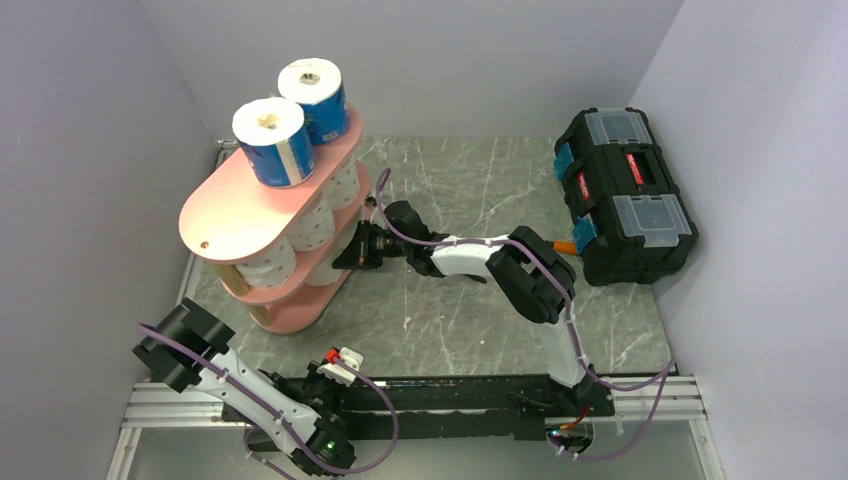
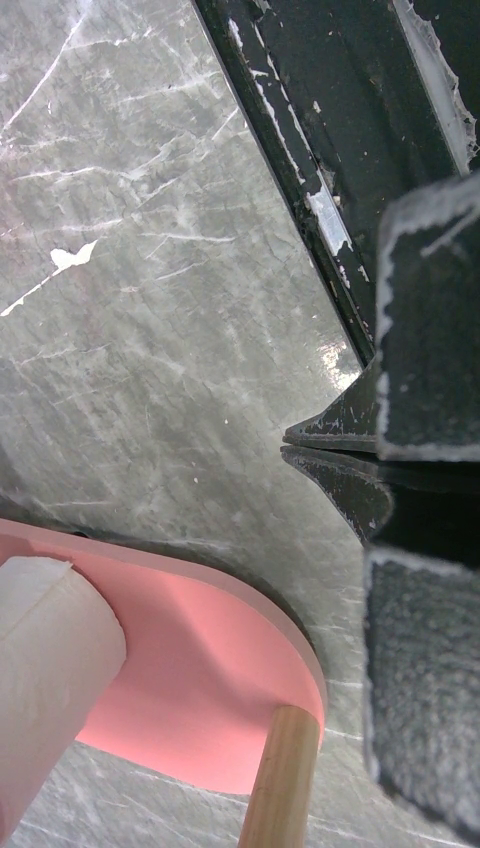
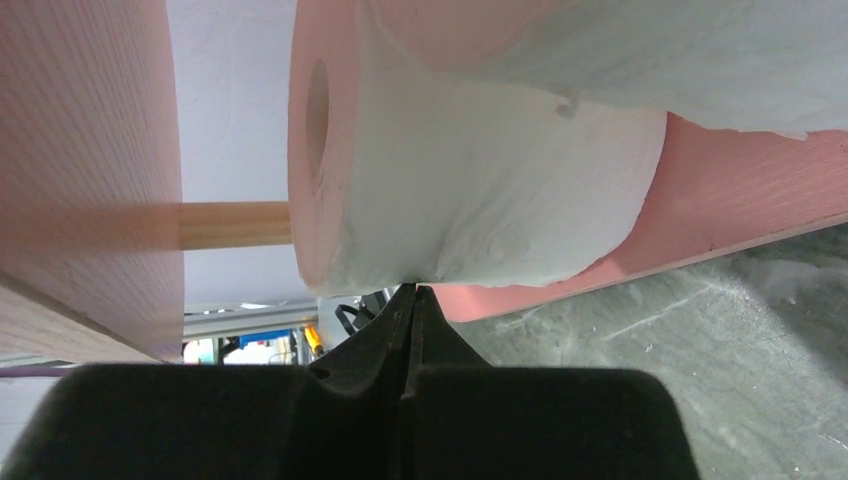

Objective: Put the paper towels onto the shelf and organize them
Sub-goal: Place the paper towel on the shelf.

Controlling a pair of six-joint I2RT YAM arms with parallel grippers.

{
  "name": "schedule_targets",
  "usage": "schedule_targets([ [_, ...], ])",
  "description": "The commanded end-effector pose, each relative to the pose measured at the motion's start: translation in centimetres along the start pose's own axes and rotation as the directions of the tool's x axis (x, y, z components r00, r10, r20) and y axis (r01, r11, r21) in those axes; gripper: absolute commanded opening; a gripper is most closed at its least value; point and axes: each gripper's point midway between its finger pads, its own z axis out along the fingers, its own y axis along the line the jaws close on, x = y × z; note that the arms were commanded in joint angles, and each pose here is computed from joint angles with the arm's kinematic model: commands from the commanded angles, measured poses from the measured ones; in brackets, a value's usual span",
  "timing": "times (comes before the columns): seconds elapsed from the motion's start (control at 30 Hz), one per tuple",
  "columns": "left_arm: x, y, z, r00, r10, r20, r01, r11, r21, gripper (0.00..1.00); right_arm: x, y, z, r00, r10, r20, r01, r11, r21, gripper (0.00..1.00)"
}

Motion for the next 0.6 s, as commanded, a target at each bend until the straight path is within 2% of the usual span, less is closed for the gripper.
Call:
schedule_targets([
  [0.0, -1.1, -1.6, -0.2, 0.956, -0.292, 0.018, 0.292, 0.956, 0.027, 0.0, -1.0, 2.4, 0.7, 1.0, -0.023, 0.016, 0.024, 0.996, -0.081, 0.0],
  [0.3, -1.1, -1.6, -0.2, 0.956, -0.293, 0.02, 0.292, 0.956, 0.029, 0.0, -0.6, 2.4, -1.0, 1.0, -0.02, 0.024, 0.022, 0.997, -0.074, 0.0],
  [0.43, -1.2, -1.5, -0.2, 0.956, -0.291, 0.024, 0.291, 0.956, 0.029, 0.0, -0.3, 0.8, -4.5, 0.998, -0.008, 0.062, 0.01, 1.0, -0.027, 0.0],
  [0.57, -1.4, -1.5, -0.2, 0.955, -0.294, 0.032, 0.293, 0.956, 0.029, 0.07, -0.6, -0.2, -8.8, 0.991, -0.044, 0.126, 0.039, 0.999, 0.037, 0.0],
])
